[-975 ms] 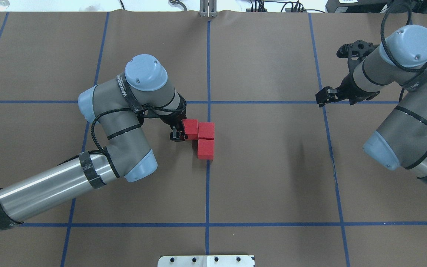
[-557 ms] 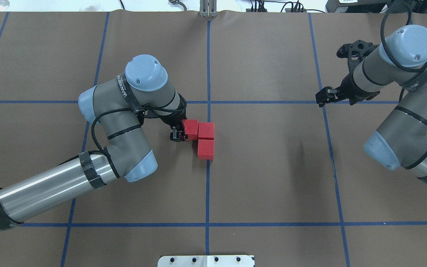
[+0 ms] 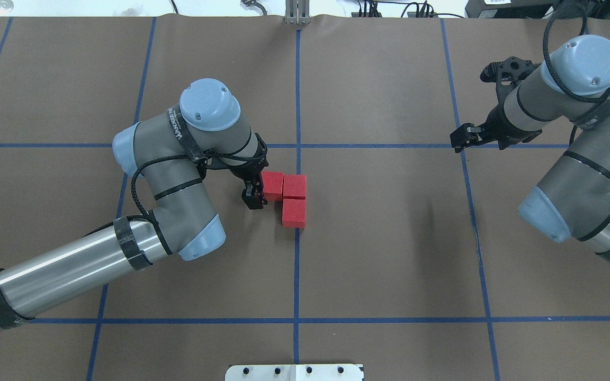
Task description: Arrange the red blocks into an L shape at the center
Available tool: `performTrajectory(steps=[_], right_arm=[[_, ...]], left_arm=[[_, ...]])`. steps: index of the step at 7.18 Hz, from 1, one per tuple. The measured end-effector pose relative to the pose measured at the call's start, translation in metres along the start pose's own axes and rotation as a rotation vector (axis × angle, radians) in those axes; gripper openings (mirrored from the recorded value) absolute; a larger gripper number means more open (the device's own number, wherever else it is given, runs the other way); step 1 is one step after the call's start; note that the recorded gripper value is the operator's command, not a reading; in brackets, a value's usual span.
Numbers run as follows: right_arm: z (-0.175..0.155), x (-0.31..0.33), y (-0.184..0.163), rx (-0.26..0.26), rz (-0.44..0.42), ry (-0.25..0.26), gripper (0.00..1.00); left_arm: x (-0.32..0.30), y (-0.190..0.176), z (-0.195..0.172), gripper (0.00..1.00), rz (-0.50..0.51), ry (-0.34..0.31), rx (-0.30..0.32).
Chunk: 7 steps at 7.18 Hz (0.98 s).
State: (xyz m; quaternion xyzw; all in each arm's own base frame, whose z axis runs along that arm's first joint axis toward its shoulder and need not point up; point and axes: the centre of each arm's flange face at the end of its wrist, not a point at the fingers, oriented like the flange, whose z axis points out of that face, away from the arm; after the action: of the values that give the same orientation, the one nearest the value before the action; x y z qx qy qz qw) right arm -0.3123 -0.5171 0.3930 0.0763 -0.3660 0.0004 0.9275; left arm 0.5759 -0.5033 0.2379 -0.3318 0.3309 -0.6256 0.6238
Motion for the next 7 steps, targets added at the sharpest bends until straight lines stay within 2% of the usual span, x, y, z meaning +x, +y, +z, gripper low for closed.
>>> performTrajectory(steps=[2,4,5,7], right_arm=[[0.0,0.0,0.0,0.001,0.0,0.0,1.0],[-0.005,0.006,-0.005,0.008,0.006,0.001,1.0],[-0.01,0.015,-0.011,0.014,0.017,0.0,1.0],[-0.026,0.044,-0.024,0.008,0.047,-0.018,1.0]], left_arm=[[0.0,0.001,-0.004,1.0,0.004,0.001,-0.008],[-0.005,-0.001,-0.031,1.0,0.031,0.015,-0.036],[-0.013,-0.017,-0.049,1.0,0.074,0.022,-0.041],[-0.048,-0.088,-0.083,1.0,0.286,0.032,-0.024]])
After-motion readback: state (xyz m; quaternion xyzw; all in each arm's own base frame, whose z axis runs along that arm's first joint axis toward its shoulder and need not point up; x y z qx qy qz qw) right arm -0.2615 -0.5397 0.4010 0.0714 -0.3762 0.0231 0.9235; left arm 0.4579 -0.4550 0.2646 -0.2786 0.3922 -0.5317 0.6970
